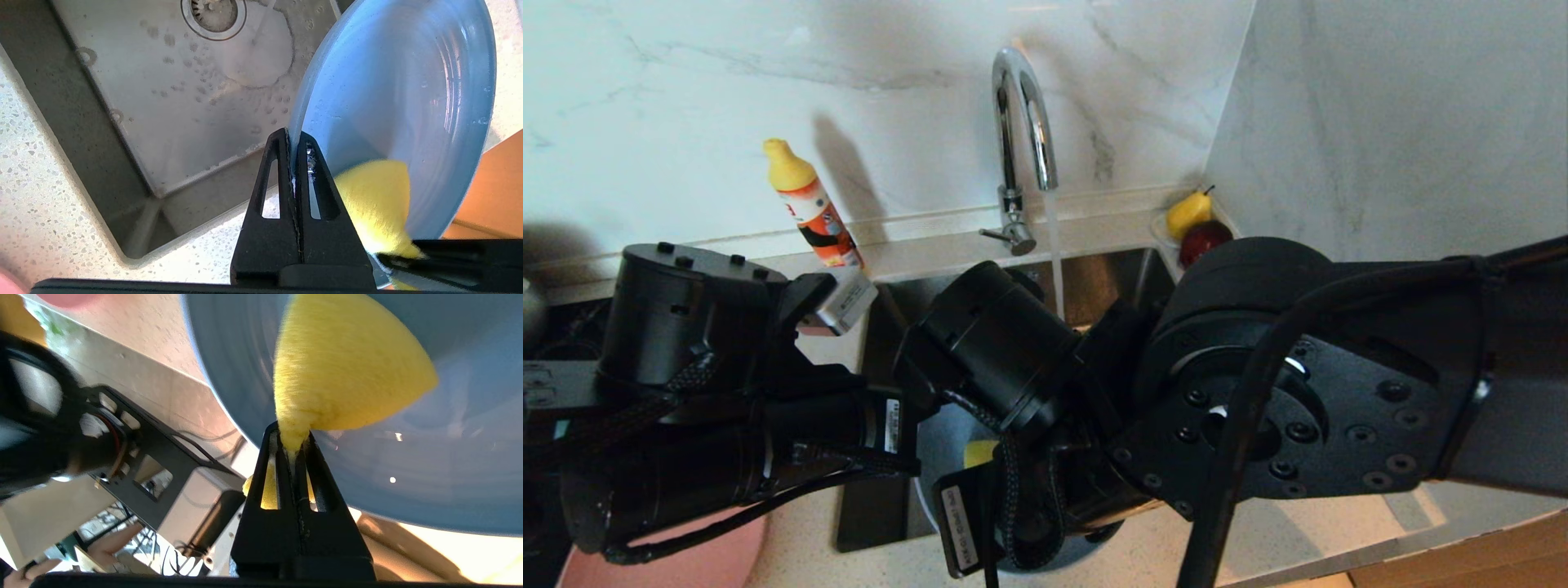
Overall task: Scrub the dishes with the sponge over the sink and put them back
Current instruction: Wipe the plate
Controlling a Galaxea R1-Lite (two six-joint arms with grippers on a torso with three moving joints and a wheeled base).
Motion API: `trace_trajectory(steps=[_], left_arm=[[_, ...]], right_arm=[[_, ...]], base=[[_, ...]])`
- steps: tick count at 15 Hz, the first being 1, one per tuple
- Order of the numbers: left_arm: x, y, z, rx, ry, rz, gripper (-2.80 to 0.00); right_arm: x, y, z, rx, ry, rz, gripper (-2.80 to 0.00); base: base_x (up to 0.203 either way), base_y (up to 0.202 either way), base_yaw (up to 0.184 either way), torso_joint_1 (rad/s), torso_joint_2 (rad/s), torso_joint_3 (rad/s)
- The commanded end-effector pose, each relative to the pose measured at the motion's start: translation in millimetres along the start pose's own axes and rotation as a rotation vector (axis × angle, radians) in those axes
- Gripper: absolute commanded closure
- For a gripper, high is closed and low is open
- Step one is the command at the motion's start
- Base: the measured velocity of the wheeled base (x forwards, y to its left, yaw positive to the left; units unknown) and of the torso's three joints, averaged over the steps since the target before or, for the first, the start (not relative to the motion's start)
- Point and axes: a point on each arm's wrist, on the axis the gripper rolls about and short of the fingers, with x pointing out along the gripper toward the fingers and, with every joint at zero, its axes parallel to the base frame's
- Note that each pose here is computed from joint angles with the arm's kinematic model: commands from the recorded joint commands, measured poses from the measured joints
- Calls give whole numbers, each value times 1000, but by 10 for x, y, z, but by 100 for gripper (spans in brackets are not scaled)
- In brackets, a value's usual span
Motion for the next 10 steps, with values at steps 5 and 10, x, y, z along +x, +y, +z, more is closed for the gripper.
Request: trace_trajectory(steps=[5, 10], left_arm=[[-4, -5, 23, -6, -9, 2, 0], [-17, -13, 55, -7, -15, 2, 0]], right_arm=[[-45, -107, -83, 12, 73, -86, 0], [-214, -250, -13, 47, 44, -104, 0]], base=[[0, 0, 0, 0, 0, 0], [0, 0, 0, 0, 0, 0]])
